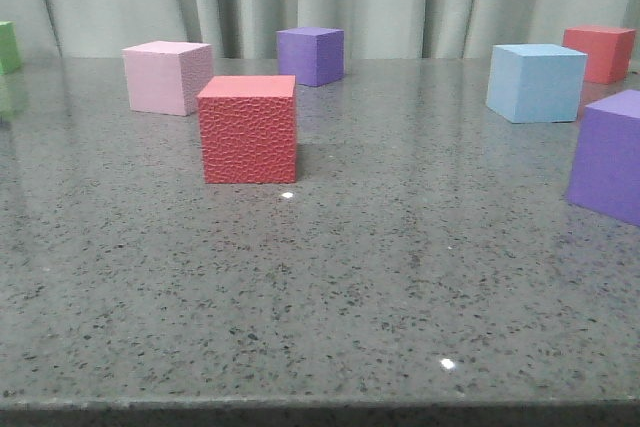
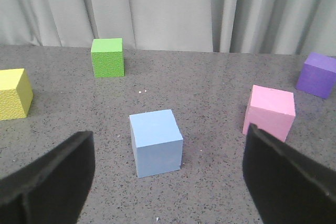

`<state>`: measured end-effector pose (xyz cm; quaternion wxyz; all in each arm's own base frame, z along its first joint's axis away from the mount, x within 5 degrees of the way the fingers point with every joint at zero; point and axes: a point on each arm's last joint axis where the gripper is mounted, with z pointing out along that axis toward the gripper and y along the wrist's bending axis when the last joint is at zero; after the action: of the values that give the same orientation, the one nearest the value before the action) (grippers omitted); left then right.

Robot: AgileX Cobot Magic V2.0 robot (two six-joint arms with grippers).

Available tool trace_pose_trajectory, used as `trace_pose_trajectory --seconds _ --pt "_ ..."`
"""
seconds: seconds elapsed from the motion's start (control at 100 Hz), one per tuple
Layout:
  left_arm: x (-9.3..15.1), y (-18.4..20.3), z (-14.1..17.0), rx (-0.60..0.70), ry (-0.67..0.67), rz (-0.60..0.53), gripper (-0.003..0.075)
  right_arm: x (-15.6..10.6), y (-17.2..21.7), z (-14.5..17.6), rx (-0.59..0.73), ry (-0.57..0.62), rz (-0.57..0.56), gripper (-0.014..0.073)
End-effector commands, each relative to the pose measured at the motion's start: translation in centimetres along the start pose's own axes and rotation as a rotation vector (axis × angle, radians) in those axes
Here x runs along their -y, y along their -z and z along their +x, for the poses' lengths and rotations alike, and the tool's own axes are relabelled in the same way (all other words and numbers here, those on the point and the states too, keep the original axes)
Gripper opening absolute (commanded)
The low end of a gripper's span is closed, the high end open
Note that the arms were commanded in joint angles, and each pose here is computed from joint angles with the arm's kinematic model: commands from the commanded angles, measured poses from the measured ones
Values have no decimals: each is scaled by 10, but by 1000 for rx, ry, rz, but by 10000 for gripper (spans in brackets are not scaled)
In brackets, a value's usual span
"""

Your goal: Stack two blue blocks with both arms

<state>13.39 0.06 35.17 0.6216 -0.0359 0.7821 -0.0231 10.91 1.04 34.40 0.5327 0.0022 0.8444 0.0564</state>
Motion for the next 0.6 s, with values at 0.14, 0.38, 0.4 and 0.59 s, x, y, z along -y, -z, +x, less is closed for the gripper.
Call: trace_pose_trajectory --seconds 0.14,0.38,0.4,0.59 --pt "2 2 -18 108 -2 16 568 -1 4 -17 114 6 0 609" --pt "2 -6 -16 85 -3 15 568 -2 4 -25 148 -10 -12 609" --pt "2 -6 -16 85 -3 15 568 -2 3 -27 144 -11 -13 609" --pt "2 -11 -14 66 -3 13 568 -5 -10 -58 59 -11 -10 609"
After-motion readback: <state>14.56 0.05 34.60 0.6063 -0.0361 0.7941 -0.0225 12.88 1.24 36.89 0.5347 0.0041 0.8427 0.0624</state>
